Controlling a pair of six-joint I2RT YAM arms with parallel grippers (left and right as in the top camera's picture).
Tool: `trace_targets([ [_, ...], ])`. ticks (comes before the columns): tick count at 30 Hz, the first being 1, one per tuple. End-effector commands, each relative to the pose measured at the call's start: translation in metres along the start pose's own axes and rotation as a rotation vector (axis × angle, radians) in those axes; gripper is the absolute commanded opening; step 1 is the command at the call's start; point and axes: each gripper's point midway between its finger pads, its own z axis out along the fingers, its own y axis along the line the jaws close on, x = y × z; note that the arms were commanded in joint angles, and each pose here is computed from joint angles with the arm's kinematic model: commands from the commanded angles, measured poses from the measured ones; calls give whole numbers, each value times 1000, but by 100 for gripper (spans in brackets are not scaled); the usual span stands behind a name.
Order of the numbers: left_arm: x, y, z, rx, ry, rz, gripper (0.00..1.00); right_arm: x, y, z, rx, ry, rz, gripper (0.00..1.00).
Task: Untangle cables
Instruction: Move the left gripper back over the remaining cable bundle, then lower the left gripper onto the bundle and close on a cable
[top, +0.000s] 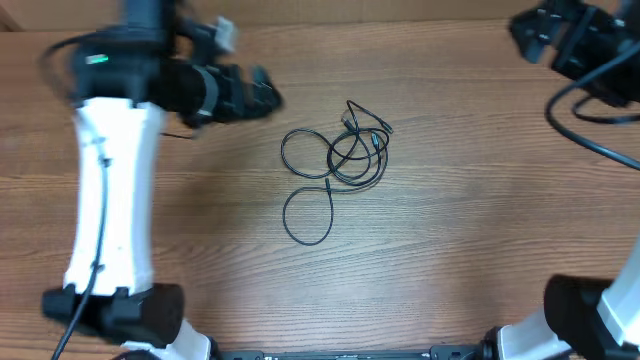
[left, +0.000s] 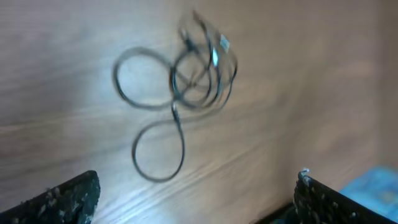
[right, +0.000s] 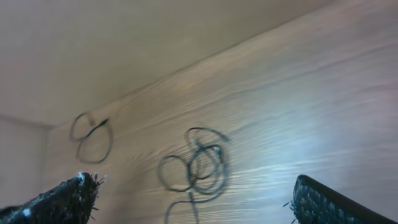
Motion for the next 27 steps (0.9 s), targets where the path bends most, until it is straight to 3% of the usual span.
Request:
trace_targets([
  [1,21,-7,47,-107,126,105,100,12,-15,-13,28,9,7,100],
  [6,39,-47,117,-69,238,210,100,45,-27,16,25,177,64,100],
  [10,41,-69,195,-78,253,384,100,72,-43,43,59,310,114,100],
  [15,58,-72,260,-107,304,507,91,77,-52,49,79,337,140,100],
  [23,60,-39,302,-333,304,622,91,64,-80,41,124,288,227,100],
  [27,48,-38,305,-361,263,673,89,60,-88,39,137,276,249,100],
])
